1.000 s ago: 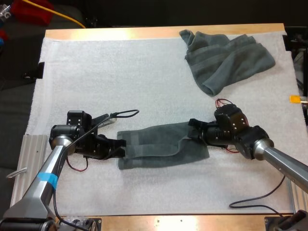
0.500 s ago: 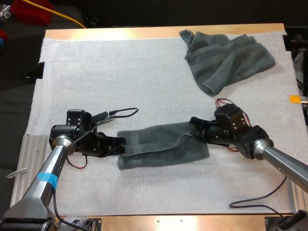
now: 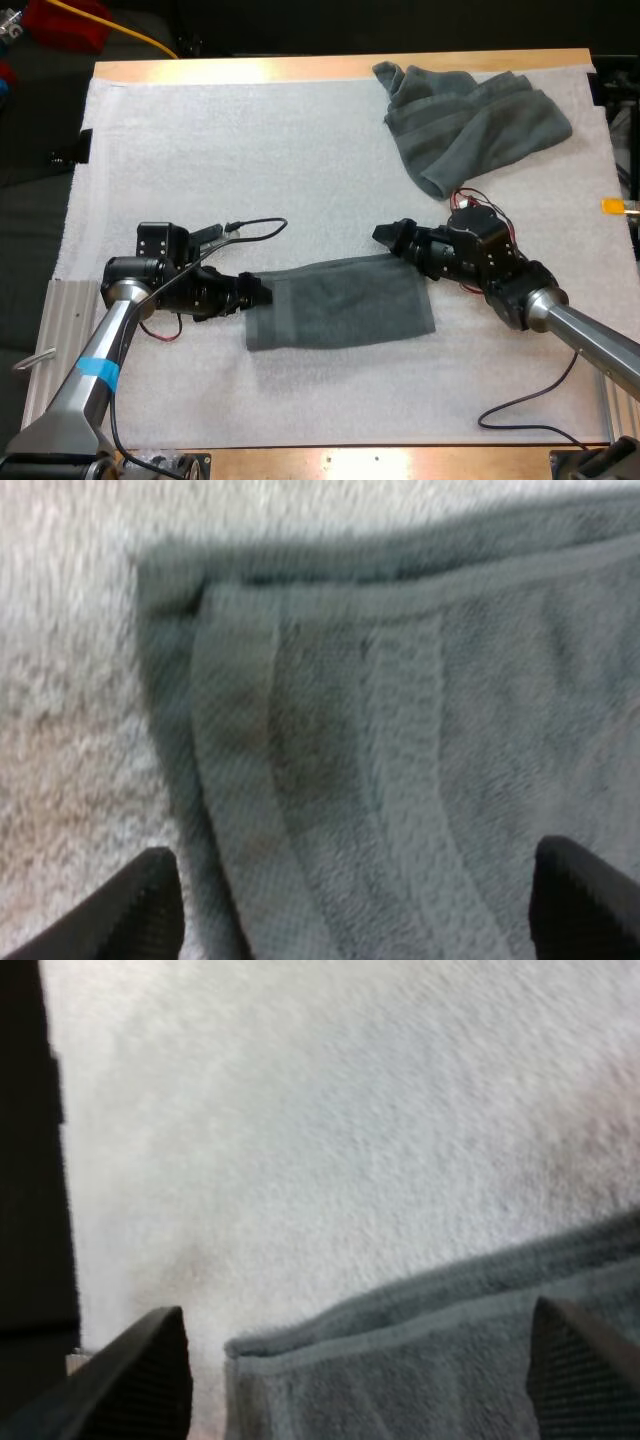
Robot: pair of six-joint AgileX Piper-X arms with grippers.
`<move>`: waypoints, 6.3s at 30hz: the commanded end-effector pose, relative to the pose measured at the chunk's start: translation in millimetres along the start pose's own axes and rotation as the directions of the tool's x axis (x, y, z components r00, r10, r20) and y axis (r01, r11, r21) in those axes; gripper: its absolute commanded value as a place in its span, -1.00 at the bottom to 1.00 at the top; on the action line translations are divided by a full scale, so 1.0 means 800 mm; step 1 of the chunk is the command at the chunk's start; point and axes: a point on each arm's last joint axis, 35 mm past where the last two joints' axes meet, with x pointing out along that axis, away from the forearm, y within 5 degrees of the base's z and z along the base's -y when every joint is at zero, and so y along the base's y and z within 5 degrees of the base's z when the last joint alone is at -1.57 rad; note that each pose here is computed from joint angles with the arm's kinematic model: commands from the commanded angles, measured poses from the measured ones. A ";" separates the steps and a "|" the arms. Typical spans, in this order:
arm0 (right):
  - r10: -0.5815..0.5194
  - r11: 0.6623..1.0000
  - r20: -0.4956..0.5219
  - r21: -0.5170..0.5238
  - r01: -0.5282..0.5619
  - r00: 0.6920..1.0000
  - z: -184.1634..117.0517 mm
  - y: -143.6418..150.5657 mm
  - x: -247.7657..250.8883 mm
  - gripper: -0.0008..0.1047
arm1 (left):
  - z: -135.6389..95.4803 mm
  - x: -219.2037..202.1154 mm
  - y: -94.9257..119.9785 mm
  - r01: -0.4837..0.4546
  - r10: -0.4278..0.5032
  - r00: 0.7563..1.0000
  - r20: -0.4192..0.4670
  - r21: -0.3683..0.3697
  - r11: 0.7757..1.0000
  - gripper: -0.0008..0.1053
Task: Pick towel from pile, fold and stack
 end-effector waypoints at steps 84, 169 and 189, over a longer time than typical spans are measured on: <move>-0.188 0.960 -0.104 -0.230 0.160 0.977 0.020 -0.068 -0.194 0.32 | -0.195 -0.205 -0.073 0.104 -0.200 0.941 0.274 0.329 0.939 0.33; -0.517 0.841 -0.385 -0.393 0.371 0.764 -0.043 -0.086 -0.044 -0.96 | -0.196 -0.205 -0.075 0.140 -0.231 0.940 0.253 0.330 0.933 0.33; -0.794 0.560 -0.201 -0.610 0.561 0.574 -0.008 -0.051 -0.104 -0.96 | -0.199 -0.205 -0.078 0.229 -0.310 0.930 0.196 0.350 0.908 0.33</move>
